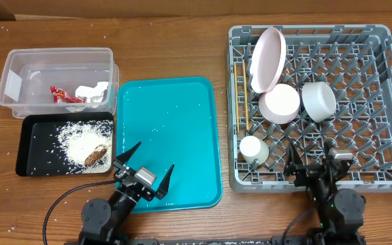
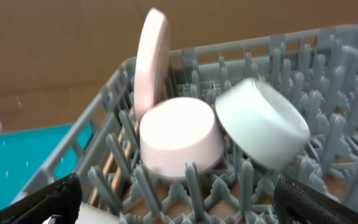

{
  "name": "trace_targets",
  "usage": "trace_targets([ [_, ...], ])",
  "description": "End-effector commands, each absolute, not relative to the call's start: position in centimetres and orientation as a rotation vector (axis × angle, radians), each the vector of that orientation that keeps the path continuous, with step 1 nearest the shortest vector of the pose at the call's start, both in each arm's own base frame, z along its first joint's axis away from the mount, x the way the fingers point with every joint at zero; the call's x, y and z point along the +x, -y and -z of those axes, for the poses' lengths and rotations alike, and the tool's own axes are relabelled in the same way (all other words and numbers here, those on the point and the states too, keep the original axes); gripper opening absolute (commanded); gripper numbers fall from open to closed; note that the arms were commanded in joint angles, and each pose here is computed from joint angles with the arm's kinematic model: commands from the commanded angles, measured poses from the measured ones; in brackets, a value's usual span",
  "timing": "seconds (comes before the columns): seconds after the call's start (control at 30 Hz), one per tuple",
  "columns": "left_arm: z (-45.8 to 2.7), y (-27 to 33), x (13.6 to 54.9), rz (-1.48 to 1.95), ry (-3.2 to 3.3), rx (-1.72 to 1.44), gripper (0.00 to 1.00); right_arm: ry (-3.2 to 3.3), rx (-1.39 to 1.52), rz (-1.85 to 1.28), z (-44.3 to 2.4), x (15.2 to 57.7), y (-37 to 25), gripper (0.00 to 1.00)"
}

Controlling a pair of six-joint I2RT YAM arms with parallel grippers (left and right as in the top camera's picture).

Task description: Sort waste into correct bins and load items into the dishwasher

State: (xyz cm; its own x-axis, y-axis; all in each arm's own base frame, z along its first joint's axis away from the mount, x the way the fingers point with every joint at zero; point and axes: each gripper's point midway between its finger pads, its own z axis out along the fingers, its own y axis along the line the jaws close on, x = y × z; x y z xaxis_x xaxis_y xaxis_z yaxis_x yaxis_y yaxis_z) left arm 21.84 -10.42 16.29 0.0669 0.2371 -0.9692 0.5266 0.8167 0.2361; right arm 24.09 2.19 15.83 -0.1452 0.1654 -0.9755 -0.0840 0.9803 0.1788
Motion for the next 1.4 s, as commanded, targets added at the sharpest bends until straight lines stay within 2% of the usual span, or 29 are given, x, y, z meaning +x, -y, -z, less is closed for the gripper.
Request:
trace_targets([
  [0.0,-16.37,10.31,21.86,0.227,-1.506,0.645,1.00,-1.610,0.057,-0.223,-17.19,24.40,-2.17,1.00],
  [1.37,-16.37,10.31,21.86,0.227,-1.506,0.645,1.00,-1.593,0.056,-0.224,-17.09,24.54,-2.17,1.00],
])
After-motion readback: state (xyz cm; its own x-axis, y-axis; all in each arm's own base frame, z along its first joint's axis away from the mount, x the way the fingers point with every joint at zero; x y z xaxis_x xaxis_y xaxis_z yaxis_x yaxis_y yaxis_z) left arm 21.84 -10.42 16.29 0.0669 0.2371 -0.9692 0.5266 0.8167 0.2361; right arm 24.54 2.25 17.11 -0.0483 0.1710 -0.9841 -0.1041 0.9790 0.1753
